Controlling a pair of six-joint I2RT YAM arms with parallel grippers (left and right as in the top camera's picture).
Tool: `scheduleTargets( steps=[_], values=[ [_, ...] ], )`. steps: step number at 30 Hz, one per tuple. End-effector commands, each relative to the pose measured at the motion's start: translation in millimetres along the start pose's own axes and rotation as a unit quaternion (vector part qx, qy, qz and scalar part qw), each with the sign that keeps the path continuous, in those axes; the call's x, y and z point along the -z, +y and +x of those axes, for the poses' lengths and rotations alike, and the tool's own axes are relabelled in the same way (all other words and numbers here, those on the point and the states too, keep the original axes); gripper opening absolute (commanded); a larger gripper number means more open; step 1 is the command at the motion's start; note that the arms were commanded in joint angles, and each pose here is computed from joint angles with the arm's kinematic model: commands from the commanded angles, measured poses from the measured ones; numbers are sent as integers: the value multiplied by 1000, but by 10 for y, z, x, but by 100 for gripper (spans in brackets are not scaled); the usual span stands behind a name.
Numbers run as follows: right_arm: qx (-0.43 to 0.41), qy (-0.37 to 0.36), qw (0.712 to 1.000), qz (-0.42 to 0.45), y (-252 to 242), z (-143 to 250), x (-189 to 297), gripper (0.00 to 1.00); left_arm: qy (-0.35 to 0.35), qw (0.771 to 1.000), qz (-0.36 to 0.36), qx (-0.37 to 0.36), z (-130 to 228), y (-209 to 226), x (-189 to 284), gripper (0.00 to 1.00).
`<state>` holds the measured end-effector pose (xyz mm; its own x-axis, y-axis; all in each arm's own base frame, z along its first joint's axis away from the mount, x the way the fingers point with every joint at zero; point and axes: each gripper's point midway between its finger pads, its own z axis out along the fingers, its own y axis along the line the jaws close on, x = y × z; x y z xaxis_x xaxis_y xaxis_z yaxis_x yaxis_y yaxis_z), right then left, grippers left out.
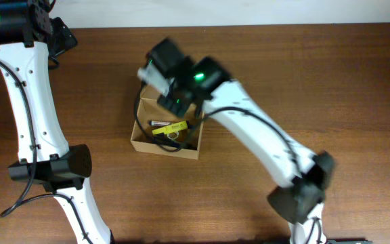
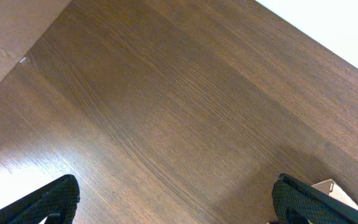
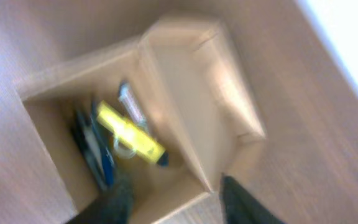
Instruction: Pack container
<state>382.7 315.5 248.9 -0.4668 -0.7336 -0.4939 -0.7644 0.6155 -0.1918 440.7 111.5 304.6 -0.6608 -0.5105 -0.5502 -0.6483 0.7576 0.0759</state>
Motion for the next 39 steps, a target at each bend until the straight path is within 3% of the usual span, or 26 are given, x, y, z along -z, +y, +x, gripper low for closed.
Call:
scheduleTargets(
  steps=[1, 5, 7, 8, 9, 11, 15, 19, 26, 39],
  values=[
    [-157, -86, 983, 33, -548, -154, 751, 34, -9, 1000, 22, 4, -28, 10, 145, 100],
    [-234, -107, 966, 12, -1009, 21, 969, 27, 11, 996, 90, 7, 23, -234, 172, 97],
    [-278, -89, 956, 6, -1250, 251, 964, 21, 24, 993, 113, -10, 74, -310, 183, 55],
    [-303, -77, 950, 4, -1362, 381, 943, 17, 32, 990, 132, -35, 111, -380, 184, 43],
    [-325, -66, 943, 1, -1462, 508, 921, 12, 41, 984, 159, -65, 155, -479, 189, 33],
    [-365, -48, 930, -13, -1628, 727, 868, 4, 64, 969, 211, -113, 268, -681, 161, 25],
    [-415, -19, 909, -42, -1859, 1035, 666, 4, 136, 945, 260, -144, 542, -949, -97, 2],
    [-446, 26, 891, -79, -1894, 1256, 308, 4, 211, 920, 295, -150, 831, -1194, -443, 1],
    [-471, 101, 865, -139, -1727, 1494, -275, 4, 319, 898, 258, -159, 1376, -1272, -1047, 2],
    [-417, 119, 893, -123, -1687, 1554, -316, 4, 378, 867, 223, -238, 1998, -1405, -1089, 2]
  ],
)
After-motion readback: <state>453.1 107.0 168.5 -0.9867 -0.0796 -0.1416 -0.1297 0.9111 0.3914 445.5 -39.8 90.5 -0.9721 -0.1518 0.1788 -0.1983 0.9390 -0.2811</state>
